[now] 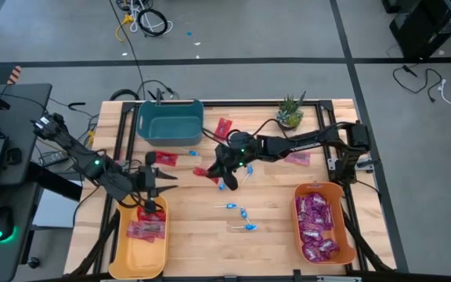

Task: Sort candy
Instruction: Put the red candy into the yellow bin

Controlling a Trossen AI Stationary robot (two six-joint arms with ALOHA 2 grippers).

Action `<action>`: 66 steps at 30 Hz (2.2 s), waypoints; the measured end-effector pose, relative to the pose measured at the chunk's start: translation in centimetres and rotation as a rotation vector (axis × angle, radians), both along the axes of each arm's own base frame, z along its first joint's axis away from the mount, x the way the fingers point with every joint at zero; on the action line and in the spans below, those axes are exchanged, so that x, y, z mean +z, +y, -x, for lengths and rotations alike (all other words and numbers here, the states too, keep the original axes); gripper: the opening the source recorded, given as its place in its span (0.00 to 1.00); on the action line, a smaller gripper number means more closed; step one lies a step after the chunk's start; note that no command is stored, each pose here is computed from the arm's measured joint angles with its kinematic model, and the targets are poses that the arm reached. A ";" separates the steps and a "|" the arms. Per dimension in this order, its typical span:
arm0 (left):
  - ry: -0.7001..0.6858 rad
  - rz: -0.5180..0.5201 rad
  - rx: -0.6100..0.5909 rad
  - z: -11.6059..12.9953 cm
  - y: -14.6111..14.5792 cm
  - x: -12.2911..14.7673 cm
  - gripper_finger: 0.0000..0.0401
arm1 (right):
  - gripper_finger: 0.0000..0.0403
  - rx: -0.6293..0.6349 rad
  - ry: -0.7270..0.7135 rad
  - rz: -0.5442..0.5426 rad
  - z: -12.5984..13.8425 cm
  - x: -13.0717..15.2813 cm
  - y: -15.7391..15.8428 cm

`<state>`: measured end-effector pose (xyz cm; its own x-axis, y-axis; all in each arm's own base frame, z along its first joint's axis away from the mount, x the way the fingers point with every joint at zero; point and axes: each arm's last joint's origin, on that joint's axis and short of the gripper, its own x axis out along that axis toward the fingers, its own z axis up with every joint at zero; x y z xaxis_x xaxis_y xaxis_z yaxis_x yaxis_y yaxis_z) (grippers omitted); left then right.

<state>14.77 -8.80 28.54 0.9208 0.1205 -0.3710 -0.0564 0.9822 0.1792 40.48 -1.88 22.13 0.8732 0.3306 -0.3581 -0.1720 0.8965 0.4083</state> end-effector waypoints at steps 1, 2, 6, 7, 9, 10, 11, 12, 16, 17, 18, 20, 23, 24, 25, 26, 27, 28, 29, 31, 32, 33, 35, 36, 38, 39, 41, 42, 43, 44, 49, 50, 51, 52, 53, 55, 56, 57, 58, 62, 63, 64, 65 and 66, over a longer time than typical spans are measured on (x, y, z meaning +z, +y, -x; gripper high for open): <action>0.009 -0.006 -0.002 -0.2 -0.1 -0.2 0.27 | 0.13 0.029 -0.026 -0.017 -0.1 0.3 0.2; 0.016 -0.011 -0.002 -0.3 -0.2 -0.3 0.27 | 0.13 0.056 -0.048 -0.033 -0.1 0.5 0.4; 0.041 -0.037 -0.005 -0.7 -0.5 -0.8 0.27 | 0.13 0.142 -0.104 -0.086 -0.3 1.1 1.3; 0.045 -0.049 -0.010 -0.8 -0.6 -0.8 0.27 | 0.13 0.160 -0.119 -0.101 -0.3 1.3 1.5; 0.045 -0.062 -0.016 -1.0 -0.8 -0.9 0.27 | 0.13 0.183 -0.140 -0.130 -0.4 1.6 1.7; 0.042 -0.073 -0.023 -1.2 -0.9 -0.9 0.27 | 0.13 0.187 -0.139 -0.144 -0.4 1.6 1.9; 0.038 -0.087 -0.031 -1.3 -1.0 -0.9 0.27 | 0.13 0.188 -0.133 -0.154 -0.4 1.6 2.0; 0.028 -0.096 -0.038 -1.5 -1.1 -0.9 0.27 | 0.13 0.188 -0.129 -0.162 -0.4 1.6 2.1; -0.006 -0.137 -0.066 -2.0 -1.5 -0.6 0.27 | 0.13 0.198 -0.124 -0.171 -0.4 1.6 2.5; -0.011 -0.142 -0.067 -2.0 -1.5 -0.6 0.27 | 0.13 0.201 -0.123 -0.172 -0.4 1.6 2.6; -0.014 -0.149 -0.069 -2.1 -1.6 -0.6 0.27 | 0.13 0.204 -0.121 -0.172 -0.4 1.6 2.7; -0.024 -0.153 -0.067 -2.1 -1.6 -0.5 0.27 | 0.13 0.211 -0.124 -0.172 -0.4 1.6 3.0; -0.033 -0.156 -0.049 -2.2 -1.6 -0.4 0.27 | 0.13 0.219 -0.126 -0.171 -0.4 1.7 3.3; -0.039 -0.153 -0.046 -2.2 -1.6 -0.3 0.27 | 0.13 0.221 -0.127 -0.169 -0.3 1.7 3.4; -0.049 -0.148 -0.045 -2.2 -1.6 -0.2 0.27 | 0.13 0.222 -0.129 -0.165 -0.4 1.7 3.5; -0.057 -0.144 -0.045 -2.3 -1.7 -0.2 0.27 | 0.13 0.224 -0.132 -0.163 -0.4 1.7 3.5; -0.063 -0.142 -0.046 -2.4 -1.8 -0.2 0.27 | 0.13 0.226 -0.142 -0.157 -0.4 1.7 3.6; -0.064 -0.143 -0.048 -2.5 -1.8 -0.2 0.27 | 0.13 0.228 -0.152 -0.148 -0.4 1.8 3.6; -0.065 -0.145 -0.049 -2.6 -1.9 -0.2 0.27 | 0.13 0.232 -0.163 -0.139 -0.4 1.9 3.7; -0.066 -0.146 -0.053 -2.8 -2.1 -0.3 0.27 | 0.13 0.218 -0.185 -0.124 -0.4 2.0 3.7; -0.061 -0.157 -0.056 -2.9 -2.1 -0.5 0.27 | 0.13 0.213 -0.194 -0.120 -0.5 2.1 3.6; -0.056 -0.164 -0.059 -3.1 -2.3 -0.6 0.27 | 0.13 0.213 -0.203 -0.117 -0.5 2.2 3.6; -0.063 -0.174 -0.062 -3.4 -2.5 -0.7 0.27 | 0.13 0.214 -0.213 -0.109 -0.5 2.2 3.6; -0.070 -0.179 -0.062 -3.5 -2.6 -0.7 0.27 | 0.13 0.214 -0.216 -0.106 -0.5 2.2 3.6; -0.084 -0.194 -0.061 -3.8 -2.8 -0.7 0.27 | 0.13 0.215 -0.216 -0.104 -0.5 2.2 3.7; -0.085 -0.197 -0.056 -3.9 -2.8 -0.7 0.27 | 0.13 0.216 -0.215 -0.105 -0.5 2.2 3.7; -0.087 -0.200 -0.047 -3.9 -2.8 -0.7 0.27 | 0.13 0.221 -0.205 -0.106 -0.5 2.1 3.9; -0.090 -0.197 -0.042 -3.9 -2.8 -0.7 0.27 | 0.13 0.223 -0.196 -0.108 -0.5 2.0 4.0; -0.091 -0.196 -0.040 -3.9 -2.8 -0.7 0.27 | 0.13 0.225 -0.185 -0.110 -0.4 1.9 4.1; -0.090 -0.198 -0.037 -3.9 -2.8 -0.7 0.27 | 0.13 0.226 -0.175 -0.113 -0.4 1.8 4.2; -0.090 -0.199 -0.031 -3.9 -2.7 -0.7 0.27 | 0.13 0.233 -0.146 -0.116 -0.3 1.6 4.5; -0.090 -0.199 -0.030 -3.9 -2.7 -0.7 0.27 | 0.13 0.233 -0.148 -0.116 -0.3 1.6 4.5; -0.090 -0.199 -0.031 -3.9 -2.7 -0.7 0.27 | 0.13 0.232 -0.150 -0.116 -0.3 1.6 4.5; -0.090 -0.198 -0.033 -3.9 -2.7 -0.7 0.27 | 0.13 0.230 -0.151 -0.115 -0.4 1.6 4.5; -0.089 -0.195 -0.041 -3.9 -2.8 -0.7 0.27 | 0.13 0.224 -0.153 -0.113 -0.4 1.6 4.5; -0.089 -0.188 -0.055 -3.9 -2.8 -0.7 0.27 | 0.13 0.215 -0.161 -0.106 -0.4 1.7 4.5; -0.091 -0.187 -0.055 -3.9 -2.8 -0.7 0.27 | 0.13 0.211 -0.165 -0.103 -0.4 1.7 4.5; -0.092 -0.186 -0.053 -3.9 -2.8 -0.6 0.27 | 0.13 0.206 -0.169 -0.100 -0.4 1.8 4.5; -0.092 -0.186 -0.049 -4.0 -2.7 -0.7 0.27 | 0.13 0.198 -0.171 -0.097 -0.4 1.8 4.4; -0.080 -0.195 -0.028 -4.6 -2.6 -1.0 0.27 | 0.13 0.190 -0.208 -0.092 -0.5 2.1 4.4; -0.081 -0.195 -0.022 -4.7 -2.5 -1.1 0.27 | 0.13 0.189 -0.213 -0.091 -0.5 2.1 4.4; -0.081 -0.198 -0.016 -4.9 -2.5 -1.1 0.27 | 0.13 0.189 -0.214 -0.091 -0.5 2.2 4.4; -0.077 -0.204 -0.012 -5.1 -2.4 -1.3 0.27 | 0.13 0.188 -0.213 -0.092 -0.5 2.1 4.4; -0.071 -0.214 -0.012 -5.2 -2.4 -1.4 0.27 | 0.13 0.184 -0.210 -0.093 -0.5 2.1 4.4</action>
<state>19.99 -11.22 27.17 0.9456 0.1779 -0.2724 -0.0644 0.9230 0.3795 41.01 2.52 24.25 0.8471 0.5137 -0.1362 -0.4182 0.8024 0.4257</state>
